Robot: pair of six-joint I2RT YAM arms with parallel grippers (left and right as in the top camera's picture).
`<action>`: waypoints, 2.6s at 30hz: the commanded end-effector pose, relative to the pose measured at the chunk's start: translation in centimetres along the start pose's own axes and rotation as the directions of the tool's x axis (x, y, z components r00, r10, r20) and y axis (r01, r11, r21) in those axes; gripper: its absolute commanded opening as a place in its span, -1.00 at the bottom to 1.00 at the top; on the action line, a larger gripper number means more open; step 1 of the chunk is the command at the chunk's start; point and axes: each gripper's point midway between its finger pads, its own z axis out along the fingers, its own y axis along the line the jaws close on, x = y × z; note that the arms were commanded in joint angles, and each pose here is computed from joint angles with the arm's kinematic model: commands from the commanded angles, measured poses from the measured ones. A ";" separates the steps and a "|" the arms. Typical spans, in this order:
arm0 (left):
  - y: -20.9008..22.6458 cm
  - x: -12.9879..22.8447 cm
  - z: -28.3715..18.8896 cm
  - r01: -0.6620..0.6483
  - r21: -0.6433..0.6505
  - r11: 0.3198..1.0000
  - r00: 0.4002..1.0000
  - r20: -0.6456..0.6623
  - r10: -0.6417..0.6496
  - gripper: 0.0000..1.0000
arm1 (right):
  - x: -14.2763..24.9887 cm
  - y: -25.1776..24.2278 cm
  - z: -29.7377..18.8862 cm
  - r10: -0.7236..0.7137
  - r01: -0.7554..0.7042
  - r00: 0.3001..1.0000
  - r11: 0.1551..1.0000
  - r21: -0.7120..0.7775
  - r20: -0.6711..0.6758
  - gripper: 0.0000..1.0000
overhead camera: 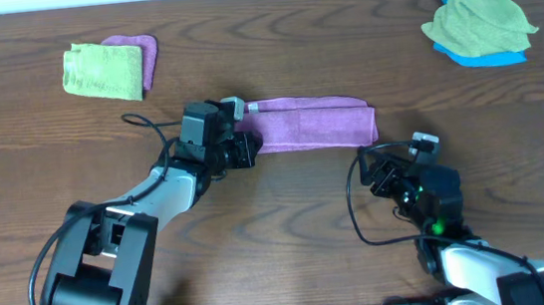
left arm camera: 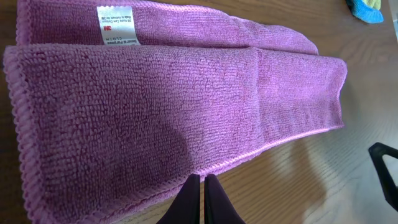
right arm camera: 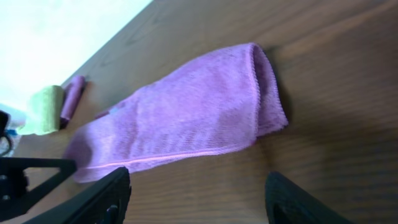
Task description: Fold the cloth
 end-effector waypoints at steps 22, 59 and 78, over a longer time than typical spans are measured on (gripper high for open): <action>-0.1 -0.4 0.1 -0.017 -0.003 1.000 1.000 0.005 0.017 -0.88 | -1.5 -3.6 3.6 -0.013 0.018 0.994 0.999 0.044 -0.107 0.54; -0.1 -0.4 0.1 -0.013 -0.004 1.000 1.000 0.005 0.013 -0.89 | 0.6 -3.0 6.1 0.283 -0.314 0.903 0.948 -0.047 -0.322 0.53; 1.4 -0.3 0.1 -0.009 -0.085 0.996 1.000 0.012 0.010 -0.88 | 0.3 -1.3 6.9 0.244 -0.287 0.912 0.954 -0.087 -0.330 0.51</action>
